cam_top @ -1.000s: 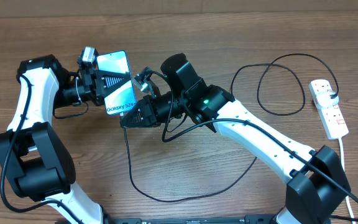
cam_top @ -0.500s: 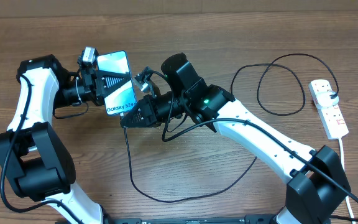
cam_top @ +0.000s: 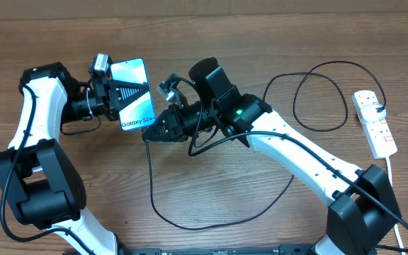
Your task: Plug charger to phone and switch on socket
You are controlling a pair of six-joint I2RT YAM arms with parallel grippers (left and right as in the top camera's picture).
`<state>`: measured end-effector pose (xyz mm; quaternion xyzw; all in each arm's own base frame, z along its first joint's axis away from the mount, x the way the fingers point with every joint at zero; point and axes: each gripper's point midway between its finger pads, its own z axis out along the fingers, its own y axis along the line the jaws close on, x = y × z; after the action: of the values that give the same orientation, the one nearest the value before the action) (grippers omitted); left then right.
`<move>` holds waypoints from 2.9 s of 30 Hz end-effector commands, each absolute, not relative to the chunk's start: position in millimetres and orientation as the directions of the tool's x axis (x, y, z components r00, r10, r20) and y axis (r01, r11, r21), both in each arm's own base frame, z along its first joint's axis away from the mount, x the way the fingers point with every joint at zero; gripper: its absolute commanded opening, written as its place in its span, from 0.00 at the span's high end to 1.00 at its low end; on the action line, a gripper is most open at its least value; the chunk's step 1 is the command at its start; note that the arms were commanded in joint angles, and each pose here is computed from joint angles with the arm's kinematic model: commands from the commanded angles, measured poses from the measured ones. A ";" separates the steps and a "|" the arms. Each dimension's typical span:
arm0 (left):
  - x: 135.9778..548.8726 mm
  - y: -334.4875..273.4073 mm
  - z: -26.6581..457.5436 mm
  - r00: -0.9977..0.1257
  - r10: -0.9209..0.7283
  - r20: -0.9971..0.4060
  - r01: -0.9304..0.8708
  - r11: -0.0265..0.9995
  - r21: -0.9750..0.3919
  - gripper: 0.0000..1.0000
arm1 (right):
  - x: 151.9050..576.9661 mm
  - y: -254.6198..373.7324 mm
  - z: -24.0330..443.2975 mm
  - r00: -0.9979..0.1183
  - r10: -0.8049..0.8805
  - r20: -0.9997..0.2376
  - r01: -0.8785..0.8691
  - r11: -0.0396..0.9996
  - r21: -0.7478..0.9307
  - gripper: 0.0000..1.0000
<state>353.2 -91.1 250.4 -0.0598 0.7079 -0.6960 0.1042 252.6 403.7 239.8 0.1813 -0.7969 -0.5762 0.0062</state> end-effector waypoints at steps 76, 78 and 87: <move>353.5 -91.4 261.4 -0.970 -0.239 -0.047 0.048 0.002 -0.999 0.96 | 248.4 407.4 258.1 -0.913 -0.301 -0.277 -0.349 0.220 0.911 0.96; 353.5 -91.4 261.4 -0.970 -0.239 -0.047 0.048 0.002 -0.999 0.96 | 249.6 406.3 258.4 -0.913 -0.299 -0.276 -0.348 0.219 0.912 0.96; 353.5 -91.4 261.4 -0.970 -0.239 -0.049 0.050 0.003 -0.999 0.96 | 261.7 396.7 259.2 -0.930 -0.271 -0.249 -0.313 0.229 0.921 0.96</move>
<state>355.2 -90.9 249.0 -0.0757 0.7069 -0.6977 0.0878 247.5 405.1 247.1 0.2018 -0.7811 -0.5908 0.0091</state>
